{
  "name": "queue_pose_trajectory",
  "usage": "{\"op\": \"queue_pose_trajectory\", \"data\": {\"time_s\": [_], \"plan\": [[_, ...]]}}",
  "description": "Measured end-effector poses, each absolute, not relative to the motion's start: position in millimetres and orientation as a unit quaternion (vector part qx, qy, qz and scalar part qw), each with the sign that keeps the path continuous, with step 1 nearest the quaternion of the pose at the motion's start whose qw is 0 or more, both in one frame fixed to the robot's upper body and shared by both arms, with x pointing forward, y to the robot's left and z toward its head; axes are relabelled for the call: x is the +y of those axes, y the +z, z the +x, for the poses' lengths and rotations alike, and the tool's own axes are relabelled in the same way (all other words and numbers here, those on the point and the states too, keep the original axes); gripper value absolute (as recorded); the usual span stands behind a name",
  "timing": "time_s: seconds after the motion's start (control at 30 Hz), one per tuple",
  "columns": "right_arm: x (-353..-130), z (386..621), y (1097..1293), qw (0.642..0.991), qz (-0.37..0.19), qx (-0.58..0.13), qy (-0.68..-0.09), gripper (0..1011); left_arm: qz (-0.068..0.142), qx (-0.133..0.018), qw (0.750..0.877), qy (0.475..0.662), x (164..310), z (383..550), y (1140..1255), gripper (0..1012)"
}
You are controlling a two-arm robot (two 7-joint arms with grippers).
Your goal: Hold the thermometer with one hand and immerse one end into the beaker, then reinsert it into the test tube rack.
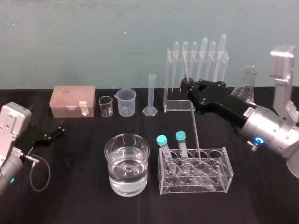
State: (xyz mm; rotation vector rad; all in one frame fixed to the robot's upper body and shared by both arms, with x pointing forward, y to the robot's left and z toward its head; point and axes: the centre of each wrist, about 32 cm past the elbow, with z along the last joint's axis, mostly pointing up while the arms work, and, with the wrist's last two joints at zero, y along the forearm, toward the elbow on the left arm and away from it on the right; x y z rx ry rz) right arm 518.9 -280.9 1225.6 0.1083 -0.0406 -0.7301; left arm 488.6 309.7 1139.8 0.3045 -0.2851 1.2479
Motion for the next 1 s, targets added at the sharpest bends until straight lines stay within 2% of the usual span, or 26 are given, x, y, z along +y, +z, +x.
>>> {"op": "queue_pose_trajectory", "data": {"time_s": [0.5, 0.63, 0.8, 1.0], "plan": [[-302, 507, 1206.6, 0.929, 0.152, -0.044, -0.334, 56, 0.142, -0.132, 0.791, 0.58, 309.7, 488.6, 1139.8, 1008], [-302, 507, 1205.7, 0.93, 0.157, -0.051, -0.329, 56, 0.141, -0.132, 0.791, 0.58, 309.6, 488.6, 1139.8, 1008], [-305, 510, 1211.2, 0.933, 0.157, -0.064, -0.318, 56, 0.142, -0.132, 0.791, 0.58, 309.7, 488.6, 1139.8, 1008], [-308, 515, 1233.4, 0.937, 0.165, -0.077, -0.299, 56, 0.142, -0.132, 0.791, 0.58, 309.7, 488.6, 1139.8, 1008]]}}
